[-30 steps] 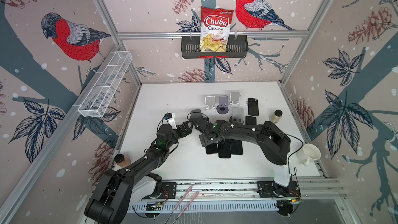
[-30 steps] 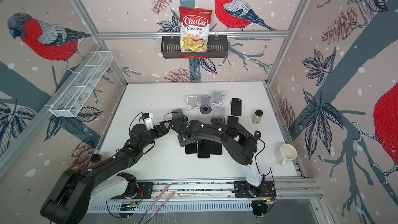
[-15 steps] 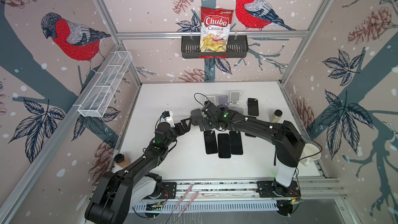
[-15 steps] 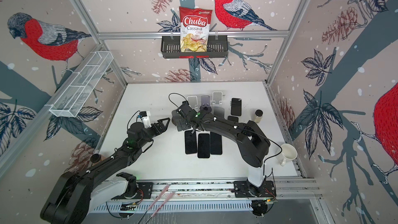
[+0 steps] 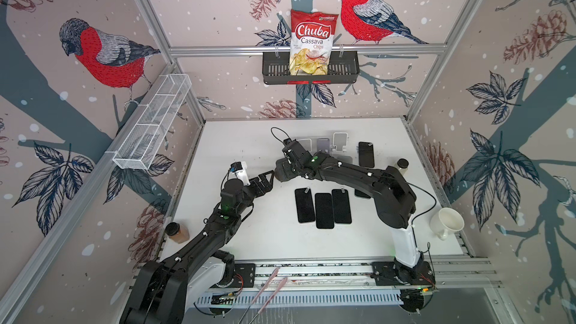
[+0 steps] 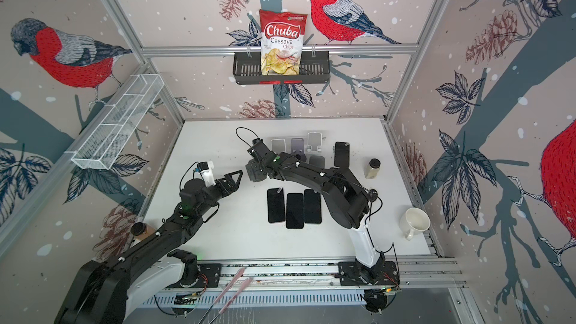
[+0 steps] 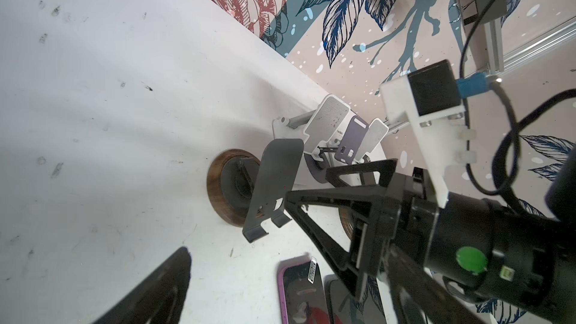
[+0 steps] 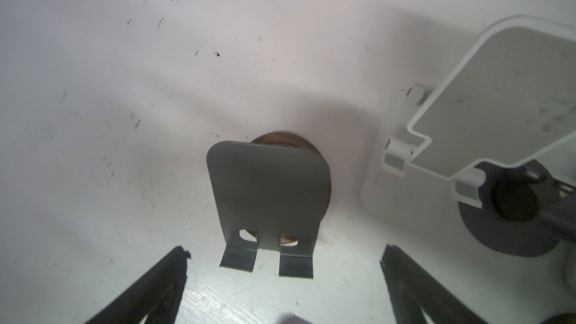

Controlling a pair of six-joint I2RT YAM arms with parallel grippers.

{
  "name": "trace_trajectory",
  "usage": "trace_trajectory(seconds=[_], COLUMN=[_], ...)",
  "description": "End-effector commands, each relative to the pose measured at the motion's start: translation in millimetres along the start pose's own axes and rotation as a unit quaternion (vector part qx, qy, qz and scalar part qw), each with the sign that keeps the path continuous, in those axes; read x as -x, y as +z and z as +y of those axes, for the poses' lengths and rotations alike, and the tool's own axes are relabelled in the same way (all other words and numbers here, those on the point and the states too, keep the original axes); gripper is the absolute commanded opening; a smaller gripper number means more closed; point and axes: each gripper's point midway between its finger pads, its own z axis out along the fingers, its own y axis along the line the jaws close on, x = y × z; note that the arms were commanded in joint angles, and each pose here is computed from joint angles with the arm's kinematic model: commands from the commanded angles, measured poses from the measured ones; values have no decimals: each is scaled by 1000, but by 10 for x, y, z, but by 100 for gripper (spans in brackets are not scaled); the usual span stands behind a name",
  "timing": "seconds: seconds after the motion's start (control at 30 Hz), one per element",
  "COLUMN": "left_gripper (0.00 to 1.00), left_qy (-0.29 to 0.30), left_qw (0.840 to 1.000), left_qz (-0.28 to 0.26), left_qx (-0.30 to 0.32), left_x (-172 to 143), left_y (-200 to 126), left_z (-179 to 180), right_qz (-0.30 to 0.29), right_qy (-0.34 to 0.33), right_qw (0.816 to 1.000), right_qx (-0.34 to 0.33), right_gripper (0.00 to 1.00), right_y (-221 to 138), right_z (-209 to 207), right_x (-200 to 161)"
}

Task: Remove the phone from the phone stand
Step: Move the phone stand to the top-center of the table.

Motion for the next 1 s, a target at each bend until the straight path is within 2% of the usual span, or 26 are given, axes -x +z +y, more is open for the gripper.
trace_trajectory(seconds=[0.0, 0.47, 0.83, 0.97], left_gripper=[96, 96, 96, 96], left_qy=[7, 7, 8, 8], left_qw=[1000, 1000, 1000, 1000], left_qz=[-1, 4, 8, 10], left_qx=[8, 9, 10, 8], left_x=[2, -23, -38, -45], left_y=[-10, 12, 33, 43], left_z=[33, 55, 66, 62], right_qz=[-16, -9, -20, -25], right_qy=[-14, -16, -16, -19], right_qw=[1000, 1000, 1000, 999], right_qx=[5, 10, -9, -17], right_gripper=[99, 100, 72, 67], right_y=[61, 389, 457, 450], right_z=[48, 130, 121, 100], right_x=[93, 67, 98, 141])
